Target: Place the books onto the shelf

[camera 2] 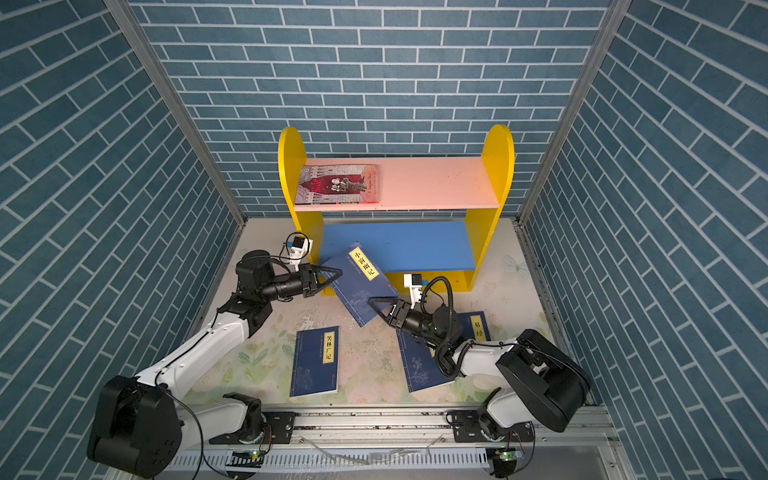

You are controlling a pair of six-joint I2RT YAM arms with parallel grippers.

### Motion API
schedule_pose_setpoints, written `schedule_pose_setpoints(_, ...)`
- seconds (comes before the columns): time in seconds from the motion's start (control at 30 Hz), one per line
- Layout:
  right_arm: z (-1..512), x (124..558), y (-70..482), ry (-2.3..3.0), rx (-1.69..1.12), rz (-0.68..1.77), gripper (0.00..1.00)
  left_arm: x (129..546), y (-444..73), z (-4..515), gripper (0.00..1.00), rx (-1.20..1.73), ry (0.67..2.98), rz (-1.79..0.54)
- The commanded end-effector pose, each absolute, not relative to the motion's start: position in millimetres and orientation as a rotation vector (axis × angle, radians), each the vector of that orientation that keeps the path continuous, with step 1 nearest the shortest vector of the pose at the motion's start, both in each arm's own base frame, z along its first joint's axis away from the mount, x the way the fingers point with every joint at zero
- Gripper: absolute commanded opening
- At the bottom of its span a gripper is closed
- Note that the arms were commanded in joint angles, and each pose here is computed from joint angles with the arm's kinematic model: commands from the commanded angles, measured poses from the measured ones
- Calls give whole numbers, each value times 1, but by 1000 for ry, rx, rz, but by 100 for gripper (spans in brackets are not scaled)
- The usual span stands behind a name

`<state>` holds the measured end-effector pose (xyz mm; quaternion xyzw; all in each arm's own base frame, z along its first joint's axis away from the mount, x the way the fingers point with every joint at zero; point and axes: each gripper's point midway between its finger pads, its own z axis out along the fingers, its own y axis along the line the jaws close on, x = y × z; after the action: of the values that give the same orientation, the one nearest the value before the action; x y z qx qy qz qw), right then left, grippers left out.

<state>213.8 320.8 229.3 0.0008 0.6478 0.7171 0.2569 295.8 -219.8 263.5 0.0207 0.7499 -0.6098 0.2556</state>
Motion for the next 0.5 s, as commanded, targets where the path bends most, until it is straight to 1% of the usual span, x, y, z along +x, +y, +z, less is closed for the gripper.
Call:
schedule_pose_setpoints(0.0, 252, 219, 318, 1641, -9, 1935, 27, 289, -219, 264, 0, 85, 2026, -1651)
schedule_pose_setpoints(0.07, 253, 219, 320, 1641, -19, 1940, 13, 289, -219, 261, 0, 79, 2033, -1648)
schedule_pose_setpoints(0.1, 253, 219, 320, 1642, -23, 1940, 9, 289, -219, 260, 3, 77, 2036, -1644)
schedule_pose_setpoints(0.13, 254, 218, 321, 1641, -35, 1944, 2, 289, -218, 260, 5, 82, 2036, -1639)
schedule_pose_setpoints(0.17, 254, 218, 322, 1642, -40, 1943, 0, 288, -218, 259, 9, 84, 2041, -1635)
schedule_pose_setpoints(0.23, 253, 217, 322, 1646, -51, 1938, 0, 286, -217, 254, 24, 90, 2059, -1617)
schedule_pose_setpoints(0.3, 251, 216, 323, 1652, -66, 1938, 0, 283, -217, 250, 32, 115, 2074, -1596)
schedule_pose_setpoints(0.33, 250, 214, 323, 1659, -83, 1941, 0, 280, -216, 247, 40, 136, 2082, -1582)
schedule_pose_setpoints(0.4, 248, 210, 323, 1671, -119, 1952, 0, 272, -215, 239, 60, 197, 2108, -1568)
schedule_pose_setpoints(0.43, 247, 209, 322, 1678, -133, 1958, 0, 265, -215, 234, 67, 255, 2121, -1563)
schedule_pose_setpoints(0.47, 246, 208, 320, 1689, -146, 1967, 0, 259, -212, 226, 70, 296, 2145, -1532)
